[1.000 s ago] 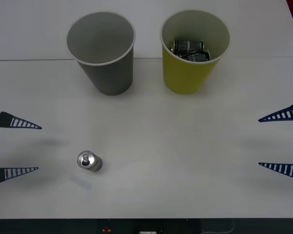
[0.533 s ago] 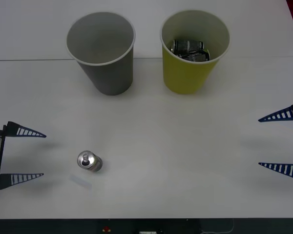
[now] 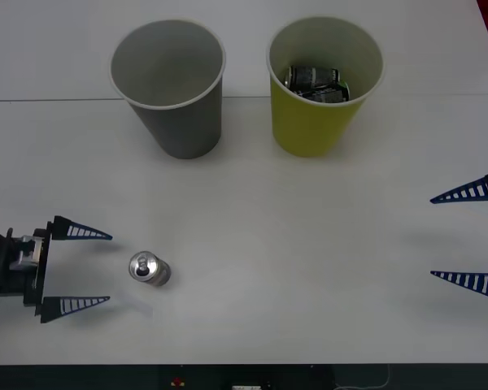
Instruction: Put the can into the green bin and the plastic bottle into the gray bin
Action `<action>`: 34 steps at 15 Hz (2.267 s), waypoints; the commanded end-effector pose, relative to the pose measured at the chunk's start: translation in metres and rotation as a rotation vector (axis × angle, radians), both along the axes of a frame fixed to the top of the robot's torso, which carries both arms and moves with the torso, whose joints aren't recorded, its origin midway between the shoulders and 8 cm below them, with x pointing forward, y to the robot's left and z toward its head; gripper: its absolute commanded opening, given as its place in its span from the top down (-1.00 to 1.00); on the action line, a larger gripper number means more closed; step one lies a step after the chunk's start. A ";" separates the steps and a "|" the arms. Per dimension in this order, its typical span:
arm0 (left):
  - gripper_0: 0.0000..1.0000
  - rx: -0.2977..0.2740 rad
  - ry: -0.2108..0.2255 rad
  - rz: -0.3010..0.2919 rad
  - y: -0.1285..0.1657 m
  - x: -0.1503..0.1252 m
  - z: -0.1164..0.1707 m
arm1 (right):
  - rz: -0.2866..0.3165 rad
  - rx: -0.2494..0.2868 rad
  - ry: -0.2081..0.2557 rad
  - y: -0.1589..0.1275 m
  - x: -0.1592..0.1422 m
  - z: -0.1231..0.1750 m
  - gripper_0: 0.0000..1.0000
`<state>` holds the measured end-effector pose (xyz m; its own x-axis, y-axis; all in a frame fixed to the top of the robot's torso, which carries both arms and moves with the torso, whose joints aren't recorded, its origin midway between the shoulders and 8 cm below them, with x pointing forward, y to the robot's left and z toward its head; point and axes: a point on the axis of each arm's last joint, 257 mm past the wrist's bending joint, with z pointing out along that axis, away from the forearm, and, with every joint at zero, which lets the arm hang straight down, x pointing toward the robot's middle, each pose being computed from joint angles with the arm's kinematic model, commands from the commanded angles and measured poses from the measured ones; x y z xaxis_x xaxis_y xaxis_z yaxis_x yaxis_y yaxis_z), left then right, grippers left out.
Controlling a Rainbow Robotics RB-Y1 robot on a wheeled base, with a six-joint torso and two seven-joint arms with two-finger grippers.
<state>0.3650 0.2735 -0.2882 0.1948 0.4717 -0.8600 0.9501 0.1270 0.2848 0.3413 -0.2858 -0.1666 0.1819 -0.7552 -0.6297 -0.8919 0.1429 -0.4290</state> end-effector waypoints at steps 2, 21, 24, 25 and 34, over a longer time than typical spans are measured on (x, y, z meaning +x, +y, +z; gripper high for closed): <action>-1.00 -0.050 -0.001 0.003 -0.027 0.003 -0.009 | 0.000 0.000 0.000 0.000 0.000 0.000 -1.00; 1.00 -0.102 0.008 0.005 -0.079 0.008 -0.028 | 0.000 0.000 0.000 0.000 0.000 0.000 -1.00; 1.00 -0.101 0.013 0.008 -0.079 0.008 -0.029 | 0.000 0.000 0.000 0.000 0.000 0.000 -1.00; 1.00 -0.102 0.014 0.009 -0.079 0.008 -0.029 | 0.000 0.000 0.000 0.000 0.000 0.000 -1.00; 1.00 -0.095 0.132 -0.015 -0.088 -0.007 -0.001 | 0.000 0.000 0.000 0.000 0.000 0.000 -1.00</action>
